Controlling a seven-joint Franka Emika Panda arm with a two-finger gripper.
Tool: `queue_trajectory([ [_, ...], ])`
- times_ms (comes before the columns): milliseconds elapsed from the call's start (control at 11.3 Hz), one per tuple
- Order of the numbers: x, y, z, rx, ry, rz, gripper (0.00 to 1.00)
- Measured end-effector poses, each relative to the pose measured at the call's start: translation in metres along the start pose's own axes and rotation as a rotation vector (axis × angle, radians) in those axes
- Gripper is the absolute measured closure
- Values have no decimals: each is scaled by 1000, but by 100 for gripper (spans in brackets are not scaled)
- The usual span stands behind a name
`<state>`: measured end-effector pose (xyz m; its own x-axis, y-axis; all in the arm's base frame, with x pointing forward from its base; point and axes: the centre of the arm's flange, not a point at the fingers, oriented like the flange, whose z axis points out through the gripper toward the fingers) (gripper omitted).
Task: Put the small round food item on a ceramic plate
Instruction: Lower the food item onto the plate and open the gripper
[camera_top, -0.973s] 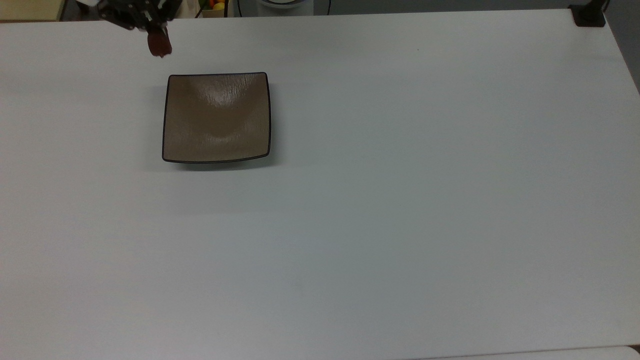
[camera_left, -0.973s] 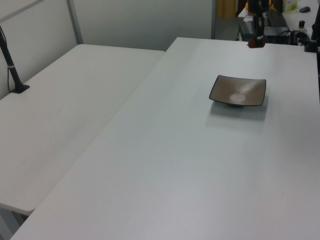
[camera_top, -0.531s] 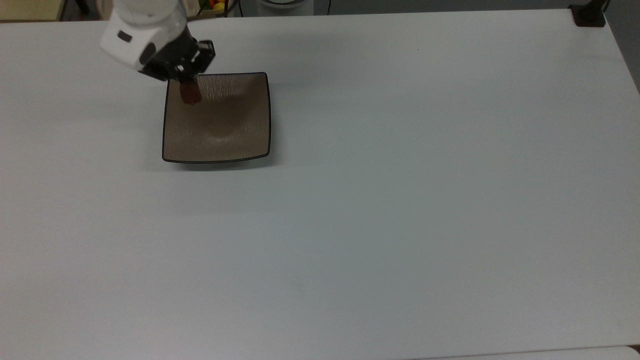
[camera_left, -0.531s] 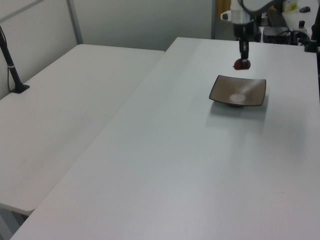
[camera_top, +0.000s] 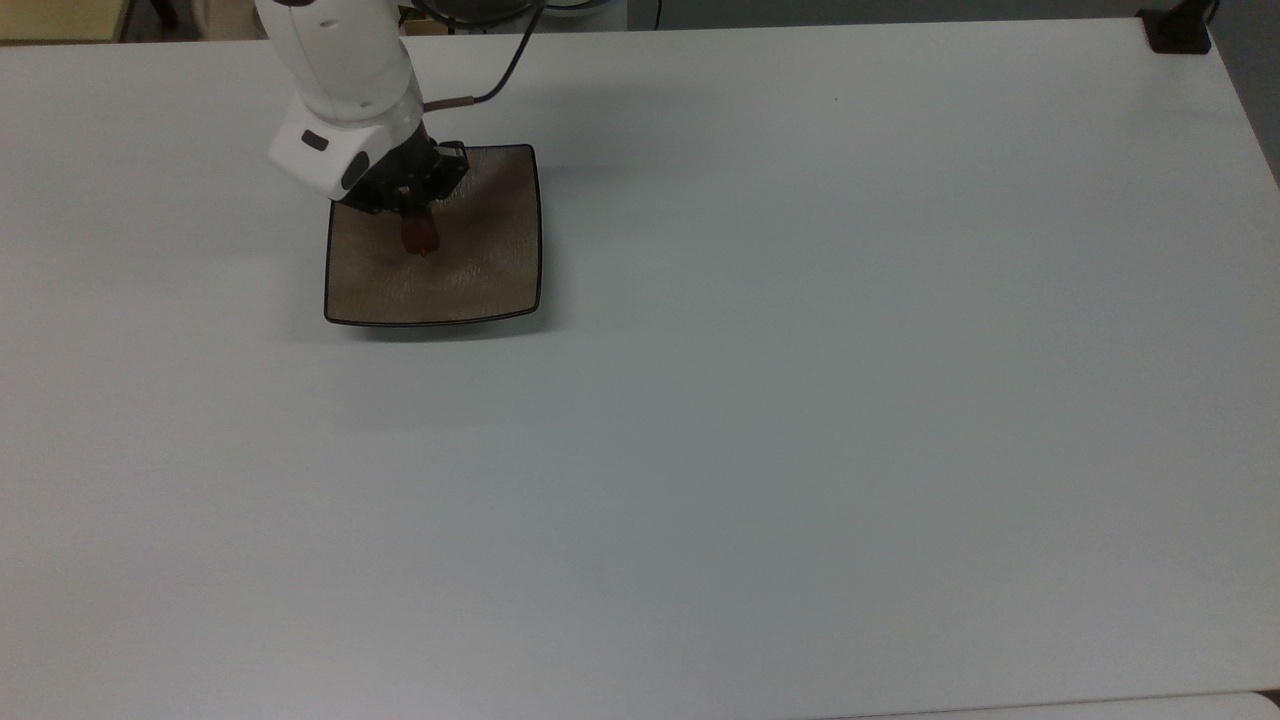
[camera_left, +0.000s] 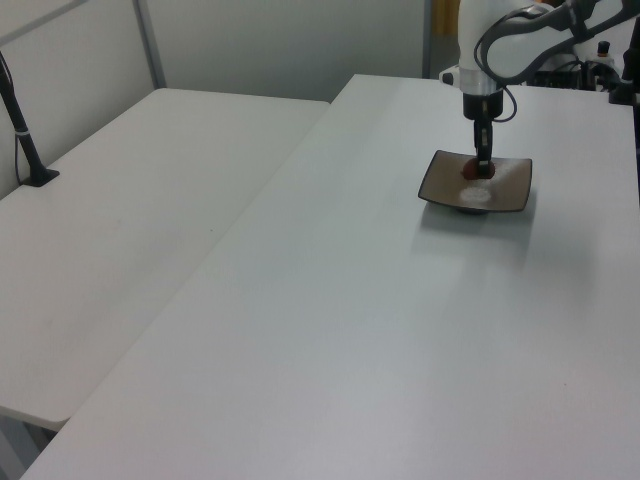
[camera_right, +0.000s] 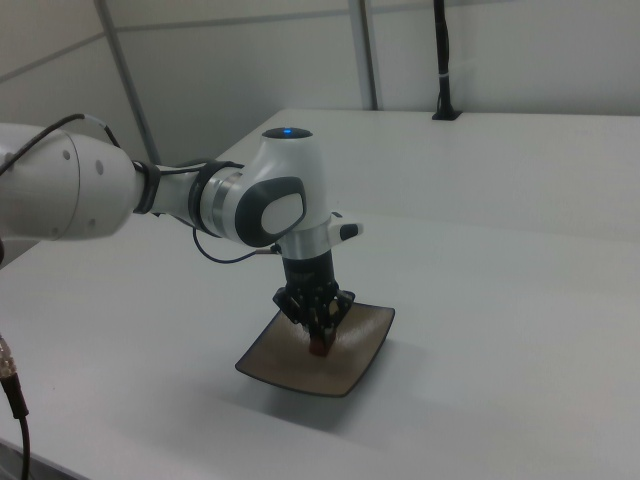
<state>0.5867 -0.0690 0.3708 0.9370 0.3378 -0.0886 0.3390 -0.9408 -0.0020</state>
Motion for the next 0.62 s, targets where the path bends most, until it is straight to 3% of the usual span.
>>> queue_trajectory([
  [177,6,-10,13,7,-11,12,81],
  [265,7,-11,15,9,-14,13,70],
  [619,7,-11,17,10,-17,14,11],
])
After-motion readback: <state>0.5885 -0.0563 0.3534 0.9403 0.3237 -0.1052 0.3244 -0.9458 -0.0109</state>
